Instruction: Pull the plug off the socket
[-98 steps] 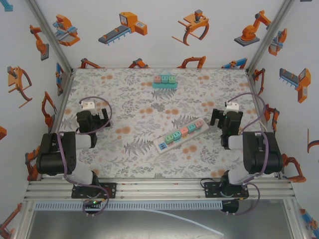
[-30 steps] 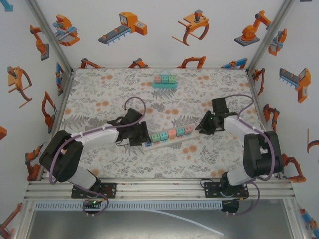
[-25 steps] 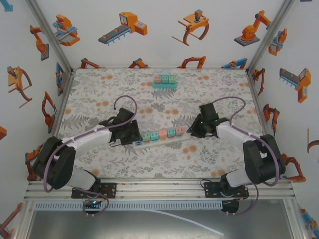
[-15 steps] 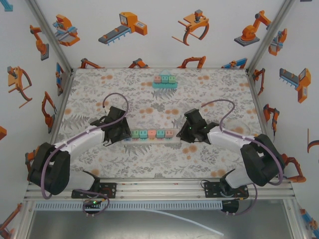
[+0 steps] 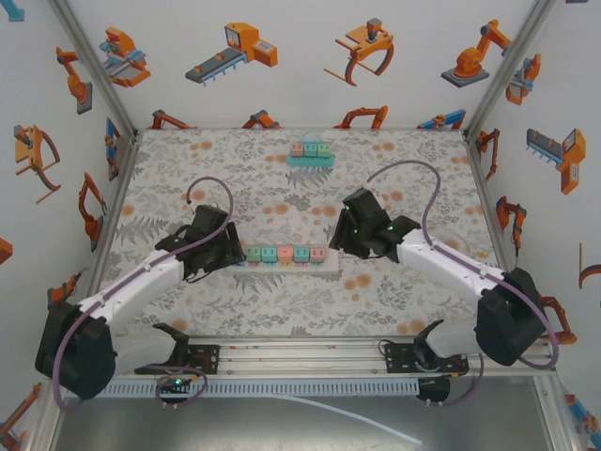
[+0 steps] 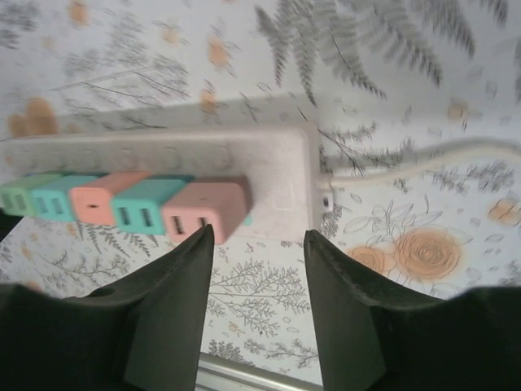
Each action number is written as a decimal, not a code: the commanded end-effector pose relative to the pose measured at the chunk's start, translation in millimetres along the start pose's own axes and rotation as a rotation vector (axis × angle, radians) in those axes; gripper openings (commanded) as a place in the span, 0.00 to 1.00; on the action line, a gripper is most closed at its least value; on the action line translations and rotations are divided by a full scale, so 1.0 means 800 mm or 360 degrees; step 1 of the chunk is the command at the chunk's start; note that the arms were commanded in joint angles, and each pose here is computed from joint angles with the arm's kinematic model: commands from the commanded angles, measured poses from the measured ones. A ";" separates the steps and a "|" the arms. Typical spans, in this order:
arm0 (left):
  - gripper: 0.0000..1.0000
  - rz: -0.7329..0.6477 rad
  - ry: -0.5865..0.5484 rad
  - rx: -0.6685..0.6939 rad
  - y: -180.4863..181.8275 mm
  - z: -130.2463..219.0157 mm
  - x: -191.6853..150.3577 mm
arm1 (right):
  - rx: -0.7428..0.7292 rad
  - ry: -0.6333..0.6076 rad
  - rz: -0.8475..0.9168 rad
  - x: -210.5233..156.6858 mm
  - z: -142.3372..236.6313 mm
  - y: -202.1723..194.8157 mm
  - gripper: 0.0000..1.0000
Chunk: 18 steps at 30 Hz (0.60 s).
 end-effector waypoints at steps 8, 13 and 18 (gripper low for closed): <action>0.61 -0.0144 -0.0177 0.0050 0.004 0.040 0.044 | 0.0531 -0.0314 0.1470 0.007 0.049 0.066 0.58; 0.61 -0.0150 -0.0116 0.0039 0.002 0.028 0.040 | 0.0830 -0.0472 0.2057 -0.032 0.039 0.069 0.60; 0.61 -0.0135 -0.0016 0.0055 0.008 0.010 0.030 | 0.0952 -0.0415 0.2441 -0.064 0.021 0.057 0.68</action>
Point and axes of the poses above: each hand's point on the last joint's axis, 136 mm out from that joint toward the fingers, its own z axis back along the fingers, its own y axis along the line the jaws close on, x = y × z, the point moved 3 cm from there along z, back along the fingers, and after that the axes turned 10 degrees about -z, right-handed, at the moved point
